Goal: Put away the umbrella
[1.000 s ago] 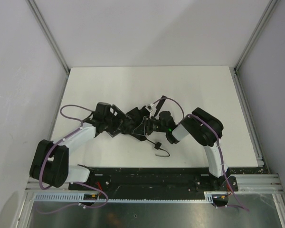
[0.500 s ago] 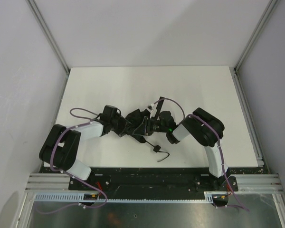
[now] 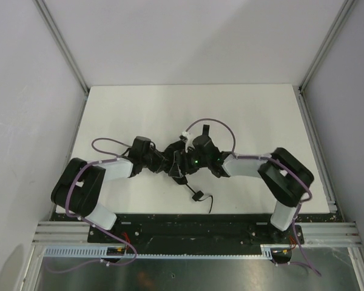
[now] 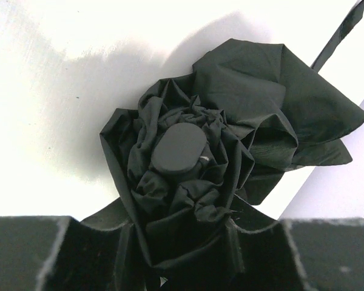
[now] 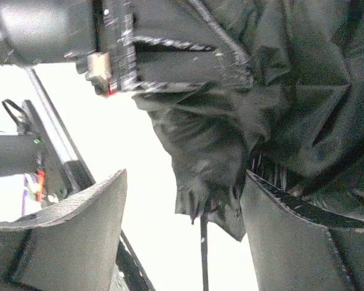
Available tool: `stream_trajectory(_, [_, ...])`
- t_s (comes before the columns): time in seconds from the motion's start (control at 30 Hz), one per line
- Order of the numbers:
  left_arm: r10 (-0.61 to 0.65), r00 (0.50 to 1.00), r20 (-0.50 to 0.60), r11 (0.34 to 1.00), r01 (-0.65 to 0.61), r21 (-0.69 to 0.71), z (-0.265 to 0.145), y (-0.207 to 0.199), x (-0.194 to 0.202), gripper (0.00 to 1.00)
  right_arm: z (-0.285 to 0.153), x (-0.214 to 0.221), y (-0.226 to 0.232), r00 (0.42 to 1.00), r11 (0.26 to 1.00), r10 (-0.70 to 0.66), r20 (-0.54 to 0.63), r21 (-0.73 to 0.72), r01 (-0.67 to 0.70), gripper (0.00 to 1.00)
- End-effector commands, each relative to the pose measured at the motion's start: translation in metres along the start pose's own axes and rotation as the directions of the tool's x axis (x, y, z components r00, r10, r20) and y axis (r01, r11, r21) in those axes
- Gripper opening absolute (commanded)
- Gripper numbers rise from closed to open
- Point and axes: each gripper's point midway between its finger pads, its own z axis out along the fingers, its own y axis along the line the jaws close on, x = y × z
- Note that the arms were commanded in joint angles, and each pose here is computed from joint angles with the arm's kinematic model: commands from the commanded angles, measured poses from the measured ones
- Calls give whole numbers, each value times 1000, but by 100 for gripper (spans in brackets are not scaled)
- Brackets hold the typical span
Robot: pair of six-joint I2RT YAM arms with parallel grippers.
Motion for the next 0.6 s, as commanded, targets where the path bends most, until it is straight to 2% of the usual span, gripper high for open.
stream_trajectory(0.0, [76,997,2,957,-72,-283,0,86,7,0,-37,-7,-7,950,917,-301,-84,247,312,79])
stream_trajectory(0.1, [77,997,-22,953,-80,-293,-1,86,10,0,-42,-23,-5,867,792,-492,-78,374,483,81])
stream_trajectory(0.27, [48,997,-60,927,-67,-368,-4,94,13,0,-30,-44,1,732,599,-678,-63,529,601,81])
stream_trajectory(0.43, [34,997,-72,912,-60,-406,-6,98,14,0,-4,-46,7,639,501,-767,-61,565,655,80])
stream_trajectory(0.57, [20,996,-82,909,-52,-413,-6,99,16,0,18,-42,9,593,464,-803,-57,563,684,78])
